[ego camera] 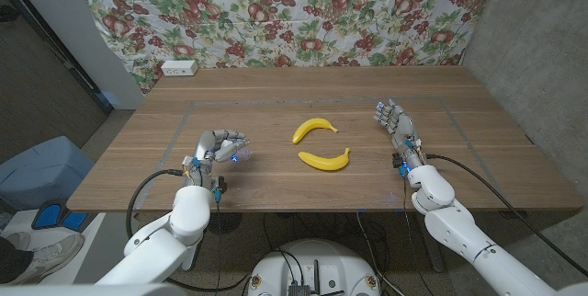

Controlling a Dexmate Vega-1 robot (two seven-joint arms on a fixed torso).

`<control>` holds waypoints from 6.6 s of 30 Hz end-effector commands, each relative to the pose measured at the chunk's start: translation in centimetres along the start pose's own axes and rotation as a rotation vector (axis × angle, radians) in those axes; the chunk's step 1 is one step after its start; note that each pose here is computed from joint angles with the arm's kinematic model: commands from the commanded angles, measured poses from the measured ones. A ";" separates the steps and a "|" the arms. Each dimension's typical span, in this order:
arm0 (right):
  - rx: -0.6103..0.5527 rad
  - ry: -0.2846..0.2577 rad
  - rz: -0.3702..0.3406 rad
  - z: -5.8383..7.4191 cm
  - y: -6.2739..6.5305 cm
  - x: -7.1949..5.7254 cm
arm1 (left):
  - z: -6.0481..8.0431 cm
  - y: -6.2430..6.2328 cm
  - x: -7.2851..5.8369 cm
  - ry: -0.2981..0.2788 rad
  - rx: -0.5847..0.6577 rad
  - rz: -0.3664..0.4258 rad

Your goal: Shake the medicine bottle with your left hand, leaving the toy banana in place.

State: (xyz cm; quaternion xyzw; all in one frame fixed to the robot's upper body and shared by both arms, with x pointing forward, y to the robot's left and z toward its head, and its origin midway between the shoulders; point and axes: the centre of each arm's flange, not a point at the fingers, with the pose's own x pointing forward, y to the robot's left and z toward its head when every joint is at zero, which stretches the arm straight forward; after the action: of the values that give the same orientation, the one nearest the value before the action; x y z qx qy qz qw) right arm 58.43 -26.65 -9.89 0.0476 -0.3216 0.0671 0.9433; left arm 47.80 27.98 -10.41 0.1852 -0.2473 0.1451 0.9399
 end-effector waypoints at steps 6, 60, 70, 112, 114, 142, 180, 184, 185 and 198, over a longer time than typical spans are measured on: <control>-0.040 0.004 0.018 0.3 0.6 0.7 | -0.2 0.3 1.1 -0.012 -0.183 -0.012; -0.091 -0.004 0.054 1.2 1.1 0.8 | 2.4 5.2 1.1 -0.137 -0.192 0.181; -0.096 -0.005 0.055 1.4 1.2 1.1 | 2.5 5.8 0.2 -0.134 -0.157 0.261; -0.104 -0.007 0.041 1.5 1.0 1.1 | 3.0 2.0 6.2 0.044 0.031 -0.255; -0.102 -0.005 0.041 1.5 1.0 1.1 | 2.9 2.1 6.1 0.037 0.027 -0.241; -0.107 0.005 0.042 1.4 1.4 2.1 | 4.9 4.5 3.3 -0.231 0.102 0.229; -0.121 0.006 0.037 1.5 1.3 2.6 | 5.6 2.4 5.9 -0.177 0.235 -0.002; -0.120 0.007 0.037 1.5 1.2 2.6 | 5.6 2.0 6.4 -0.157 0.229 -0.080; -0.120 0.007 0.036 1.4 1.2 2.6 | 5.5 1.9 6.5 -0.152 0.223 -0.098; -0.114 0.011 0.032 1.2 1.0 2.7 | 5.0 1.4 7.5 -0.119 0.145 -0.213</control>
State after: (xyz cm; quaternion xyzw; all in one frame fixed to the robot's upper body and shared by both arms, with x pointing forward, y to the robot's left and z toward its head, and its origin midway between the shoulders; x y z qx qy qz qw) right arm 59.54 -25.45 -7.23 -0.0143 -0.3207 0.0629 0.9450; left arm 50.42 28.08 -2.97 0.2852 -0.2837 0.0976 0.9103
